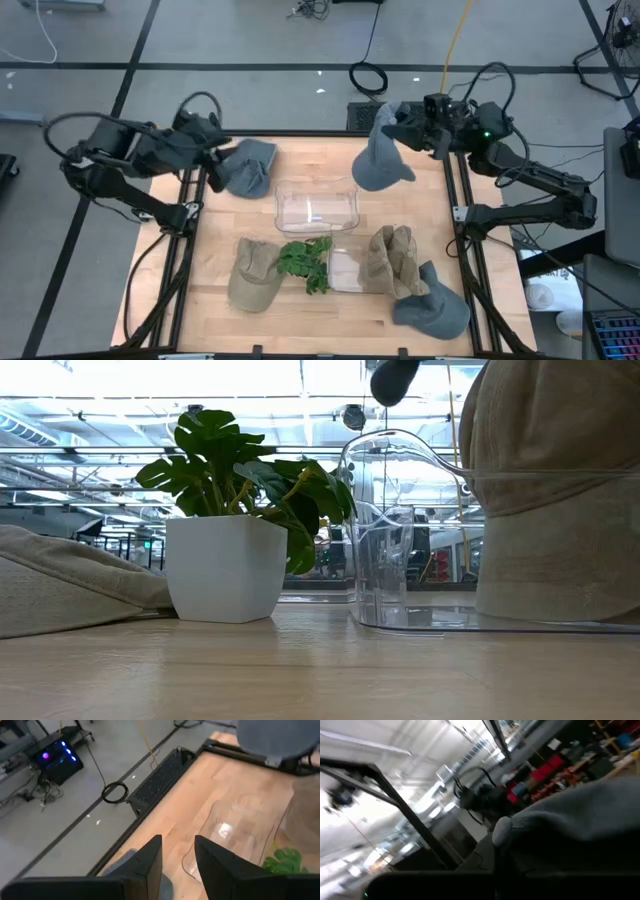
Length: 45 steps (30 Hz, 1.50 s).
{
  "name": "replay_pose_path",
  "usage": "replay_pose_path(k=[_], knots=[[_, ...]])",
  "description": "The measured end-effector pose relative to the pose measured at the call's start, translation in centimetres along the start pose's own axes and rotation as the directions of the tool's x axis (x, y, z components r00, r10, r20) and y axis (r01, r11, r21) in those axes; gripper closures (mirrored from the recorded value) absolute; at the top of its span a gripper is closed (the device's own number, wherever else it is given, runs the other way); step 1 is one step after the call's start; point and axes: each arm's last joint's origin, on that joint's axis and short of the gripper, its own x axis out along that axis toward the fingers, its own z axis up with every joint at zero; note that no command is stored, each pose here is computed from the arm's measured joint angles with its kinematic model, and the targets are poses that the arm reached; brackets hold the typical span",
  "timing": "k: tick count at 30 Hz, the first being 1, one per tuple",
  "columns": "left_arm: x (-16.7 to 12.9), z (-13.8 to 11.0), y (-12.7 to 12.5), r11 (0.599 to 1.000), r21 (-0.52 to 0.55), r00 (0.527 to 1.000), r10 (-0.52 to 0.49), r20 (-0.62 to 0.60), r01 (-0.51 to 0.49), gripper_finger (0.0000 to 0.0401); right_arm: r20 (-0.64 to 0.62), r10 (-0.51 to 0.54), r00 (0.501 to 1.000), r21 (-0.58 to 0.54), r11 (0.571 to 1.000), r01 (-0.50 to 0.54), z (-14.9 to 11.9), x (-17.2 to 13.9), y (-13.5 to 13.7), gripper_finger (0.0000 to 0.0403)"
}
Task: Pick & Place hat
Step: Put the middle left gray cap into the top transparent bin
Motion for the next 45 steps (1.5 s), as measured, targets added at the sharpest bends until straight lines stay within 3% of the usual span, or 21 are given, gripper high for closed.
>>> replay_pose_path(k=[6, 12, 18, 22, 29, 36, 45], knots=[[-1.4, -0.2, 2.0, 0.997, -0.078, 0.999, -0.004, 0.041, 0.007, 0.0277, -0.106, -0.143, 0.984, -0.177, 0.976, 0.123, 0.9, 2.2, 1.1, 0.0403], [-1.9, 0.0, 2.6, 0.991, -0.121, 0.996, -0.056, 0.071, 0.065, 0.0277, -0.204, -0.327, 0.923, -0.379, 0.895, 0.234, 1.5, 4.6, 1.6, 0.0403], [-2.3, 0.3, 3.1, 0.991, -0.114, 0.992, -0.062, 0.108, 0.074, 0.0277, -0.259, -0.492, 0.831, -0.56, 0.778, 0.285, 0.5, 6.5, 0.8, 0.0403], [-2.4, 0.2, 3.4, 0.991, -0.121, 0.992, -0.051, 0.114, 0.064, 0.0277, -0.295, -0.548, 0.783, -0.612, 0.738, 0.286, -1.0, 7.4, 0.0, 0.0403], [-2.4, 0.2, 3.7, 0.993, -0.111, 0.993, -0.033, 0.114, 0.046, 0.0277, -0.341, -0.684, 0.645, -0.712, 0.636, 0.299, -3.9, 8.4, -1.6, 0.0402], [-2.4, 0.2, 3.8, 0.993, -0.11, 0.994, -0.026, 0.109, 0.038, 0.0277, -0.421, -0.735, 0.532, -0.734, 0.62, 0.276, -6.3, 9.0, -3.0, 0.0402], [-2.4, 0.3, 3.8, 0.996, -0.079, 0.993, -0.024, 0.116, 0.033, 0.0277, -0.469, -0.744, 0.476, -0.724, 0.632, 0.274, -8.0, 9.6, -3.9, 0.0402]])
